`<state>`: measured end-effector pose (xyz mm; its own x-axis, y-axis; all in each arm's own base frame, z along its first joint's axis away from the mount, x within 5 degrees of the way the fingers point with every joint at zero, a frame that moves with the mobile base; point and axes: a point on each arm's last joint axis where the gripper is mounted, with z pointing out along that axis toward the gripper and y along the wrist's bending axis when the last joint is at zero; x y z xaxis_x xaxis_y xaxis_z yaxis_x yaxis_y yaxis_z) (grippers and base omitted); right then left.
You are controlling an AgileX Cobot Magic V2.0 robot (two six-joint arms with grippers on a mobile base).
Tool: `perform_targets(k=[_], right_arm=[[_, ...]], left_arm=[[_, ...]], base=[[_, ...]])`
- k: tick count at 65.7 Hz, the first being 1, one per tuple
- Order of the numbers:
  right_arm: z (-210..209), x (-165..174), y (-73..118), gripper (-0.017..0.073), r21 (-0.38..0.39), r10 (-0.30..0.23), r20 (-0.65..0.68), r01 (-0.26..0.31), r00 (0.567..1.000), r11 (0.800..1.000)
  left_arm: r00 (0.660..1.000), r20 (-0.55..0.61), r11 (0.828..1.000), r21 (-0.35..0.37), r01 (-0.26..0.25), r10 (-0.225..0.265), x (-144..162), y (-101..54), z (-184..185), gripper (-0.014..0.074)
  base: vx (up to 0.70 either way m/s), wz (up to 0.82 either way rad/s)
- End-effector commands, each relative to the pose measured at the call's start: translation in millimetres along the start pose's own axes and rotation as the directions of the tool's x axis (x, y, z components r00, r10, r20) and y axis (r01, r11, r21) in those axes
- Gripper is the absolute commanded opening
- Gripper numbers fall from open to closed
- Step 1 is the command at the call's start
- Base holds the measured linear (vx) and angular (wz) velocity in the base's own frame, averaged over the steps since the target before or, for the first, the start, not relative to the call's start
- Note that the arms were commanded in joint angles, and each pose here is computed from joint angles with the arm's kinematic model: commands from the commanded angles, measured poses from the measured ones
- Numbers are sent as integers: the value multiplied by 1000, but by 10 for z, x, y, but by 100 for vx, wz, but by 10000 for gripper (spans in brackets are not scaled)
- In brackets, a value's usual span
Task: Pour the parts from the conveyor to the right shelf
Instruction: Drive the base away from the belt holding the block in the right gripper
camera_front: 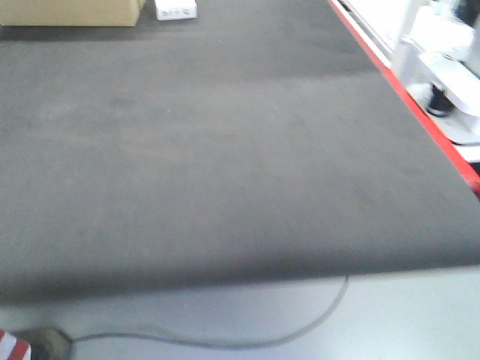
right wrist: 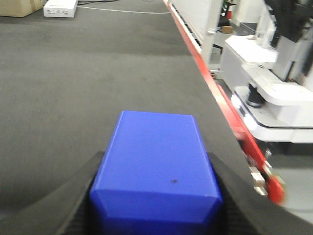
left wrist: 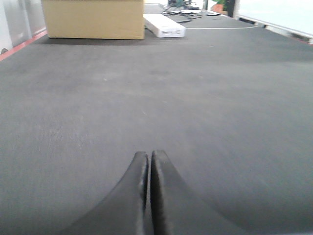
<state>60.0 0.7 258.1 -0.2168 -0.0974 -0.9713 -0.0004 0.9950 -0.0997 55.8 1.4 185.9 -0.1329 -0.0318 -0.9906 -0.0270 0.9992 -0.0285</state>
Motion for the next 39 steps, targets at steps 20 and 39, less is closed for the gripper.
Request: perform_targets(k=[20,39], right_arm=[[-20,-150,-28,-5,25,-5,91,3,996,1000],[-20,-150,-28,-5,25,-5,91,3,996,1000]], left_arm=[[994,108,1000,11,15,-16,-140,-8,-28,-6],[994,108,1000,11,15,-16,-140,-8,-28,-6]], base=[[-48,-33],[-44,-62]])
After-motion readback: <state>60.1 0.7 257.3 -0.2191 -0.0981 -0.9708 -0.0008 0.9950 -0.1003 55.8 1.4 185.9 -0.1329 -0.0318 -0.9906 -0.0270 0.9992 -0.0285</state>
